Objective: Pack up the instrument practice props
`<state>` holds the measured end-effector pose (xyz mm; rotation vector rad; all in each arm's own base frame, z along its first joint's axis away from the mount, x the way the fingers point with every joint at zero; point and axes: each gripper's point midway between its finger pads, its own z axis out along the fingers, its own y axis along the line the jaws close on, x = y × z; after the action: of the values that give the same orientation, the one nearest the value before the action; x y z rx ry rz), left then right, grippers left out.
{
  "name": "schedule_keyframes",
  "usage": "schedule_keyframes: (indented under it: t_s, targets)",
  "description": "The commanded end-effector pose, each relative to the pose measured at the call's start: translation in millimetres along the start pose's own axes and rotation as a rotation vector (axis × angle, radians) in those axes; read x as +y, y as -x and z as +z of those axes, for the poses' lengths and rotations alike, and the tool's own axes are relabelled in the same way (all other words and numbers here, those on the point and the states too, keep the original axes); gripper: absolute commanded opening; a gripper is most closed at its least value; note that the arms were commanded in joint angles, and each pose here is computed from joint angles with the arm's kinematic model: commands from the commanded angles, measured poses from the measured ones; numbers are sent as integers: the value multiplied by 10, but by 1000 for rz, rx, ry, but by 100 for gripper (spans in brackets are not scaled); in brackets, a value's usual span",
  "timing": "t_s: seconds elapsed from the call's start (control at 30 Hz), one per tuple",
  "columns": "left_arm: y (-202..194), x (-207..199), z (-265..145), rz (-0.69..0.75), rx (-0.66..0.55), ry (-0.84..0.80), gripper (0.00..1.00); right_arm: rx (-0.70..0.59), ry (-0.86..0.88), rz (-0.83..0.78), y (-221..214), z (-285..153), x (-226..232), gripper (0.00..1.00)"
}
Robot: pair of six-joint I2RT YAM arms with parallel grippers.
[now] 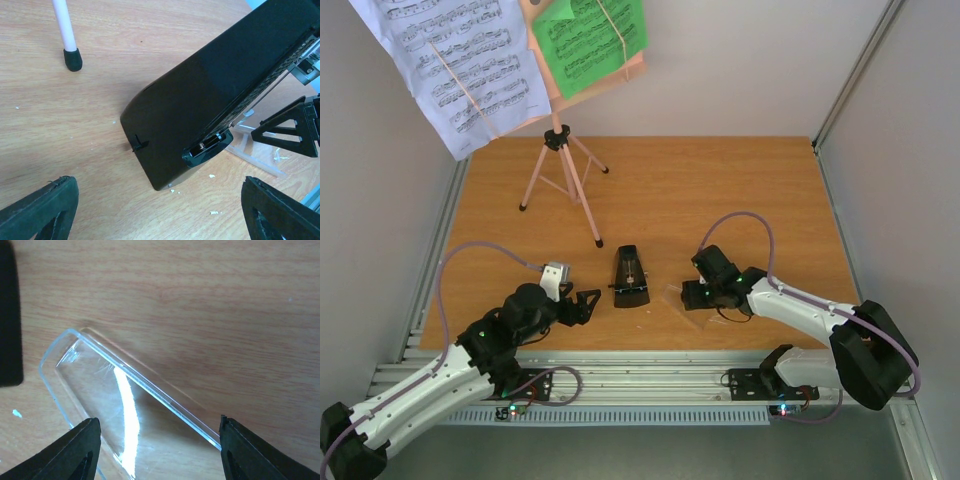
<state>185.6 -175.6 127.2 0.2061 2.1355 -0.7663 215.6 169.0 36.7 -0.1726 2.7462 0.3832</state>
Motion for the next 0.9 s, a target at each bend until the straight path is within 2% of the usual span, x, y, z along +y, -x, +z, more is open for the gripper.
schedule_keyframes:
  t_s: [0.0, 0.27, 0.53, 0.7, 0.87]
  targets:
    - [114, -82, -40, 11, -28, -24, 90, 56, 61, 24, -83, -30, 154, 67]
    - [104, -73, -41, 14, -28, -21, 90, 124, 87, 9, -322, -34, 325, 65]
    - [104, -70, -42, 12, -28, -20, 90, 117, 13, -56, -381, -54, 325, 59]
    - [121, -63, -46, 9, -33, -14, 90, 88, -74, -87, -364, 7, 210, 50]
    - [122, -55, -49, 5, -34, -9, 90, 70, -98, -108, -363, 28, 221, 32]
